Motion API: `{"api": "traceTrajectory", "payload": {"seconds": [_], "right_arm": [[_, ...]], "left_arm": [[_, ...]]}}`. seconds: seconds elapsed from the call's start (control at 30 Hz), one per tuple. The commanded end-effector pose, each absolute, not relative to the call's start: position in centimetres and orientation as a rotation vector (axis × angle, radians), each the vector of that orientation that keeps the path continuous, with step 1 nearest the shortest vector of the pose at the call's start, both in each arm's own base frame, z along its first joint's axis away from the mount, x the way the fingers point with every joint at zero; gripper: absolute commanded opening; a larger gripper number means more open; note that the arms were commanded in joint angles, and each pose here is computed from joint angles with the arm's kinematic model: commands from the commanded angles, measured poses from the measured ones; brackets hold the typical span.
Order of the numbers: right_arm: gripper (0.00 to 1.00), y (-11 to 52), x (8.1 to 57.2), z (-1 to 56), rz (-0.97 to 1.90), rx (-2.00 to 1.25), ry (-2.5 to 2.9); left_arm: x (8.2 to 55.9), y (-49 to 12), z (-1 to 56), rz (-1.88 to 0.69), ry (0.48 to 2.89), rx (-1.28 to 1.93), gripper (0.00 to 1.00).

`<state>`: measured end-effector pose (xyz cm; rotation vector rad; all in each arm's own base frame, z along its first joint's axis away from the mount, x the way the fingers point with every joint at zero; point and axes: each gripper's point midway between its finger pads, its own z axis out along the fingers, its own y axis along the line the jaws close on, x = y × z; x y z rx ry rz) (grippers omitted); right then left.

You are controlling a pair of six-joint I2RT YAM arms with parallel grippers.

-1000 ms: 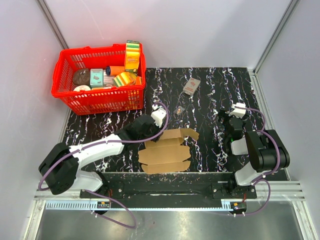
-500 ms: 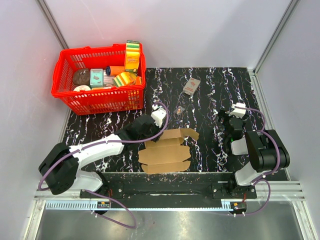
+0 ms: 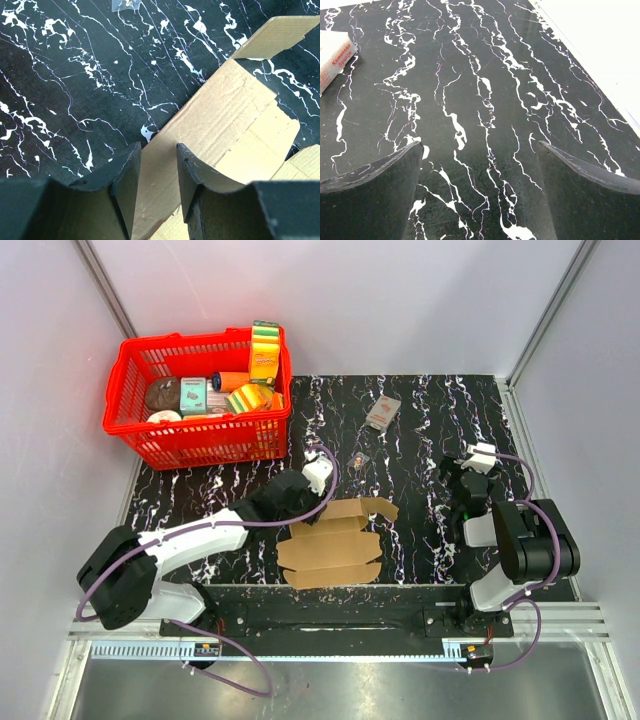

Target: Fold the paper box

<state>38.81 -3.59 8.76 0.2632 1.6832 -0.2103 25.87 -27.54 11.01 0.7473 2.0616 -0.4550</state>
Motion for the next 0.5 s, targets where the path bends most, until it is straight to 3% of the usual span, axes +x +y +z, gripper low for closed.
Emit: {"api": "traceTrajectory", "payload": {"seconds": [0.0,0.2,0.23,0.33,0.47], "right_arm": [[1.0,-4.3,39.0,12.0,-0.208,0.331,1.556],[1.0,-6.1,36.2,15.4,-0.406,0.533,1.629],[1.0,-4.9,37.5,18.5,-0.312,0.543,1.623],[1.0,-1.5,38.1,20.8,-0.138,0.443,1.799],[1.0,3.9,37.5,20.7,0.126,0.23,1.986]], "left_arm": [[25.6,-28.3,12.6,-0.518,2.001,0.733,0.39],[25.2,-28.4,12.6,-0.538,2.0,0.753,0.39],[25.1,-28.5,12.7,-0.543,1.998,0.756,0.39],[25.1,-28.5,12.9,-0.546,1.994,0.756,0.39],[25.2,-28.5,13.1,-0.546,1.991,0.753,0.39]]}}
